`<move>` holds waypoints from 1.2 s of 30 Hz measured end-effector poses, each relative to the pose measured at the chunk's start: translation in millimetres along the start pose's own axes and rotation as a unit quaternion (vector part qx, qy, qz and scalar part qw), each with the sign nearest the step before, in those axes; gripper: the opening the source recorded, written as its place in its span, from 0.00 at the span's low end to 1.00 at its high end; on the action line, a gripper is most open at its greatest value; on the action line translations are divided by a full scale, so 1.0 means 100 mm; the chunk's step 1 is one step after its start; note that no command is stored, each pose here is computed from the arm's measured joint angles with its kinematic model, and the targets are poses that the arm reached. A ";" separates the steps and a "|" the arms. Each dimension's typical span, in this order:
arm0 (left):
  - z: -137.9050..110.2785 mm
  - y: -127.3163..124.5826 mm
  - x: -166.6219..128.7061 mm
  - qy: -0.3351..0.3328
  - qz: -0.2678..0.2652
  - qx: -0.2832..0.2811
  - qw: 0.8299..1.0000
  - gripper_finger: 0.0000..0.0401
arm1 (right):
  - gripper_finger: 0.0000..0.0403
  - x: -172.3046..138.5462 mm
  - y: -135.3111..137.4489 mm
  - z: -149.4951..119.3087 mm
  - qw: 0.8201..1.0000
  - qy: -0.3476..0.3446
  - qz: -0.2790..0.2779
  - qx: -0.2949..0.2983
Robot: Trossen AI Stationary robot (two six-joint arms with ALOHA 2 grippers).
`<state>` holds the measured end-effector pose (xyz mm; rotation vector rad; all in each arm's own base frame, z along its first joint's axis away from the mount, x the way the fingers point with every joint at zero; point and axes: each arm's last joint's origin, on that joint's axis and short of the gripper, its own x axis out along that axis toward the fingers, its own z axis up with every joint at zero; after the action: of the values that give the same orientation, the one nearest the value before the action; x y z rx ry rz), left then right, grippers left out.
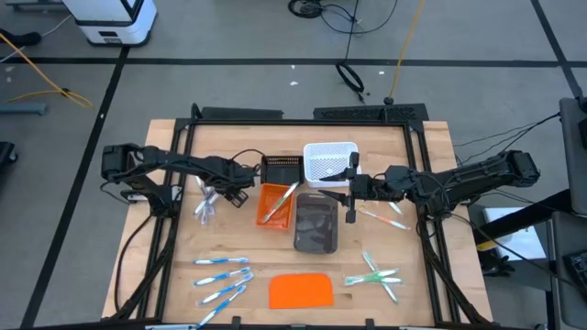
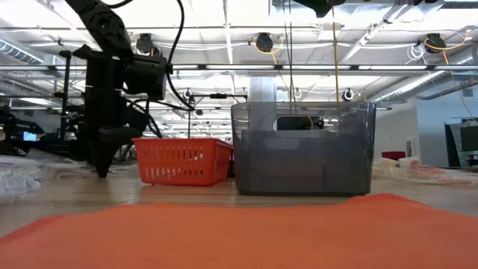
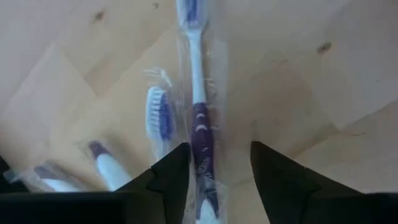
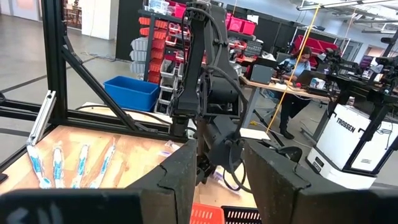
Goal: Pick & Place Toothbrushes
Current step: Put the violet toothbrush into the transparent bin
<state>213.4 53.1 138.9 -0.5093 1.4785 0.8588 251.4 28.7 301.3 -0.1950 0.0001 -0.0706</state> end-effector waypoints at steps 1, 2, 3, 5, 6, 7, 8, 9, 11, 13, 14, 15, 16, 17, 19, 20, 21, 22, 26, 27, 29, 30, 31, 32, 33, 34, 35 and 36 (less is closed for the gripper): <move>-0.01 0.00 0.01 -0.002 0.000 -0.002 1.000 0.40 | 0.31 0.00 0.00 0.00 1.000 0.000 0.000 0.000; -0.01 0.00 0.02 -0.003 -0.001 -0.005 1.000 0.39 | 0.31 0.00 0.00 0.00 1.000 0.000 0.000 0.000; -0.01 0.00 0.02 -0.004 -0.002 -0.010 1.000 0.39 | 0.31 0.00 0.00 0.00 1.000 0.000 0.000 0.000; 0.00 -0.01 0.02 -0.010 -0.007 -0.013 1.000 0.36 | 0.31 0.00 0.00 0.00 1.000 0.000 0.000 0.000; 0.01 -0.01 0.03 -0.012 -0.010 -0.013 1.000 0.35 | 0.31 0.00 0.00 0.00 1.000 -0.001 0.000 0.000; 0.01 -0.02 0.03 -0.014 -0.012 -0.013 1.000 0.33 | 0.31 0.00 0.00 0.00 1.000 -0.001 0.000 0.000; 0.02 -0.02 0.03 -0.016 -0.015 -0.013 1.000 0.30 | 0.31 0.00 0.00 0.00 1.000 -0.001 0.000 0.000; 0.02 -0.03 0.03 -0.017 -0.016 -0.013 1.000 0.28 | 0.31 0.00 0.00 0.00 1.000 -0.001 0.000 0.000; 0.02 -0.03 0.03 -0.019 -0.020 -0.013 1.000 0.22 | 0.31 0.00 0.00 0.00 1.000 -0.001 0.000 0.000; 0.03 -0.04 0.03 -0.019 -0.025 -0.011 0.999 0.14 | 0.31 0.00 0.00 0.00 1.000 -0.001 0.000 0.000; 0.03 -0.04 0.03 -0.019 -0.027 -0.010 0.999 0.10 | 0.31 0.00 0.00 0.00 1.000 -0.001 0.000 0.000; 0.03 -0.04 0.03 -0.020 -0.028 -0.010 0.999 0.06 | 0.31 0.00 0.00 0.00 1.000 -0.001 0.000 0.000; 0.03 -0.04 0.03 -0.021 -0.029 -0.010 0.999 0.03 | 0.31 0.00 0.00 0.00 1.000 -0.001 0.000 0.000; 0.03 -0.04 0.03 -0.022 -0.029 -0.011 0.999 0.02 | 0.31 0.00 0.00 0.00 1.000 -0.001 0.000 0.000; 0.05 -0.05 0.02 -0.023 -0.030 -0.011 0.999 0.04 | 0.31 0.00 0.00 0.00 1.000 0.000 0.000 0.000; 0.05 -0.05 0.01 -0.023 -0.030 -0.011 0.999 0.04 | 0.31 0.00 0.00 0.00 1.000 -0.001 0.000 0.000; 0.06 -0.06 0.00 -0.024 -0.029 -0.011 0.999 0.04 | 0.31 0.00 0.00 0.00 1.000 -0.001 0.000 0.000; 0.08 -0.06 -0.01 -0.027 -0.027 -0.008 0.999 0.04 | 0.31 0.00 0.00 0.00 1.000 -0.001 0.000 0.000; 0.14 -0.10 -0.11 -0.041 -0.039 0.001 0.998 0.02 | 0.31 0.00 0.00 0.00 1.000 0.000 0.000 0.000; 0.15 -0.11 -0.13 -0.039 -0.039 0.001 0.998 0.03 | 0.31 0.00 0.00 0.00 1.000 0.000 0.000 0.000; 0.17 -0.10 -0.19 -0.032 -0.032 0.007 0.999 0.04 | 0.31 0.00 0.00 0.00 1.000 0.001 0.000 0.000; 0.17 -0.09 -0.22 -0.031 -0.026 0.009 0.999 0.04 | 0.31 0.00 0.00 0.00 1.000 0.002 0.000 0.000; 0.18 -0.09 -0.25 -0.032 -0.020 0.011 0.999 0.03 | 0.31 0.00 0.00 -0.01 1.000 0.002 0.000 0.000; 0.20 -0.09 -0.29 -0.036 -0.014 0.011 0.999 0.02 | 0.31 0.00 0.00 -0.01 1.000 0.003 0.000 0.000; 0.20 -0.08 -0.32 -0.036 -0.004 0.012 0.999 0.02 | 0.31 0.00 0.00 -0.01 1.000 0.005 0.001 -0.001; 0.21 -0.07 -0.36 -0.038 0.007 0.012 0.999 0.01 | 0.31 0.00 0.00 -0.01 1.000 0.007 0.001 -0.001; 0.22 -0.06 -0.40 -0.040 0.012 0.012 0.999 0.02 | 0.31 0.00 0.00 -0.02 1.000 0.009 0.001 0.000; 0.23 -0.05 -0.44 -0.042 0.017 0.013 0.999 0.02 | 0.31 0.00 0.00 -0.02 1.000 0.011 0.002 0.001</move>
<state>237.3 59.3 182.8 -0.4248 1.4234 0.8765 251.4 28.7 298.9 -0.1912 0.0222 -0.0689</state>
